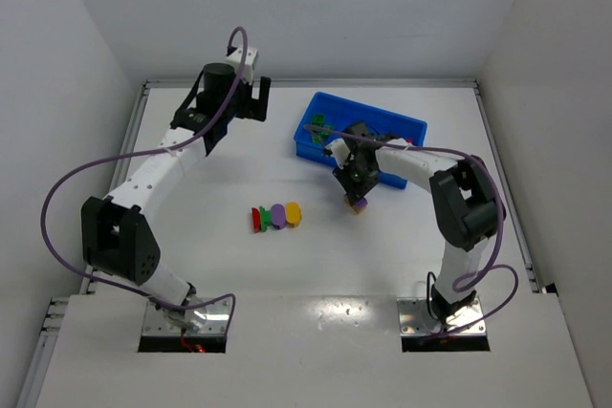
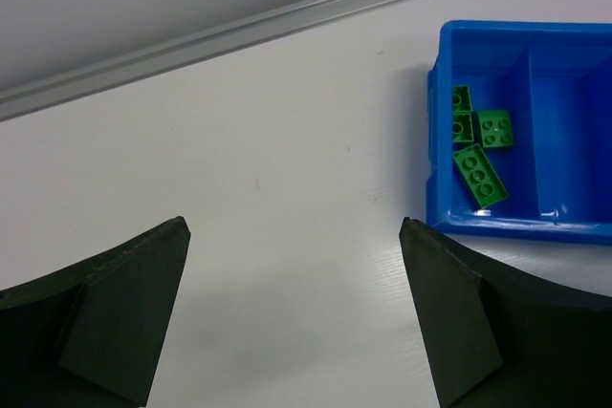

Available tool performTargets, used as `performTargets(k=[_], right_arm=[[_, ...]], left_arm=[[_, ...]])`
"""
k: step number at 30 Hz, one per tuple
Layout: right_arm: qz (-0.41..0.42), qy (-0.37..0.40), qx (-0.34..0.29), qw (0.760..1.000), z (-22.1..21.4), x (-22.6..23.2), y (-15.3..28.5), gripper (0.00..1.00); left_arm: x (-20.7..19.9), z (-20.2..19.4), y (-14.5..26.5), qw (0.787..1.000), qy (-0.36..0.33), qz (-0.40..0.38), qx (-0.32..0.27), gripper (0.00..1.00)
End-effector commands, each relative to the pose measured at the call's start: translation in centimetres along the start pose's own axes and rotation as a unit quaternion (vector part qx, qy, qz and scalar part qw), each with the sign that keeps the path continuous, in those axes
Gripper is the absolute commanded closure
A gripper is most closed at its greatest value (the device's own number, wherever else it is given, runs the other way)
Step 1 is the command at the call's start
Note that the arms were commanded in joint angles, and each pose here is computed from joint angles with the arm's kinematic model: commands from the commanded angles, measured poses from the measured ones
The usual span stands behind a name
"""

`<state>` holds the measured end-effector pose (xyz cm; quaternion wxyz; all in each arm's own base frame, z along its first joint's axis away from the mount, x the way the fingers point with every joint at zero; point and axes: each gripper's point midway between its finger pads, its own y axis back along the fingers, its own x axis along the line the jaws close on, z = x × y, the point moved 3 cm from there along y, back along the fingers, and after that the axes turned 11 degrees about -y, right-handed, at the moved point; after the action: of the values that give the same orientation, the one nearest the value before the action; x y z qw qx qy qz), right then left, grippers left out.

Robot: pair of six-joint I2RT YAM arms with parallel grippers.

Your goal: Sort the legos into containers by color

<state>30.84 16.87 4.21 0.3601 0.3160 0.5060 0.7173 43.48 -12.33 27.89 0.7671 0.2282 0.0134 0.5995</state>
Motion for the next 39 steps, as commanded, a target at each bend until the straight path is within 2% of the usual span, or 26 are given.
performTargets(k=[1, 4, 6, 7, 9, 10, 13, 14, 17, 22, 27, 29, 33, 39], right_arm=[[0.008, 0.003, -0.021, 1.0, 1.9, 0.3, 0.5, 0.78], [0.03, 0.012, -0.039, 0.999, 2.8, 1.0, 1.6, 0.91], [0.059, 0.014, -0.045, 0.997, 3.0, 1.6, 2.1, 0.94], [0.072, 0.018, -0.062, 0.995, 3.9, 2.0, 3.0, 0.94], [0.106, 0.018, -0.085, 0.991, 4.7, 2.3, 4.7, 0.95], [0.124, 0.023, -0.102, 0.987, 5.4, 2.9, 5.7, 0.95], [0.196, 0.036, -0.159, 0.967, 7.8, 4.4, 9.1, 0.95], [0.238, 0.041, -0.174, 0.955, 8.5, 5.1, 10.2, 0.95], [0.301, 0.041, -0.201, 0.931, 10.1, 6.1, 12.5, 0.95], [0.386, 0.036, -0.216, 0.896, 12.4, 7.7, 14.8, 0.95], [0.427, 0.035, -0.237, 0.872, 14.3, 8.6, 16.4, 0.95], [0.435, 0.022, -0.233, 0.869, 14.6, 8.7, 16.4, 0.94], [0.452, 0.014, -0.229, 0.862, 14.7, 8.9, 16.3, 0.94], [0.473, 0.008, -0.227, 0.851, 14.9, 9.3, 16.4, 0.94]], left_arm=[[0.8, 0.4, -0.2, 1.0, 0.003, 0.008, -0.01, 0.01], [0.5, 0.2, 0.1, 0.999, 0.011, -0.022, -0.022, 0.01], [0.3, -1.0, 0.4, 0.998, 0.039, -0.054, -0.017, 0.01], [-0.8, -1.0, 0.8, 0.993, 0.048, -0.108, -0.026, 0.01], [-1.1, -2.5, 1.6, 0.983, 0.065, -0.168, -0.025, 0.01], [-3.0, -2.2, 3.0, 0.963, 0.069, -0.255, -0.044, 0.01], [-4.8, -3.4, 4.5, 0.93, 0.085, -0.355, -0.048, 0.01], [-5.8, -3.1, 5.6, 0.909, 0.088, -0.404, -0.055, 0.01], [-7.5, -4.6, 6.3, 0.872, 0.106, -0.476, -0.034, 0.01], [-8.7, -4.6, 7.0, 0.839, 0.114, -0.531, -0.038, 0.01], [-9.0, -4.6, 7.0, 0.839, 0.097, -0.534, -0.048, 0.01], [-8.9, -4.3, 7.3, 0.838, 0.079, -0.536, -0.064, 0.01], [-9.7, -4.2, 8.3, 0.816, 0.074, -0.568, -0.076, 0.02], [-11.4, -3.8, 8.4, 0.8, 0.053, -0.591, -0.085, 0.04]])
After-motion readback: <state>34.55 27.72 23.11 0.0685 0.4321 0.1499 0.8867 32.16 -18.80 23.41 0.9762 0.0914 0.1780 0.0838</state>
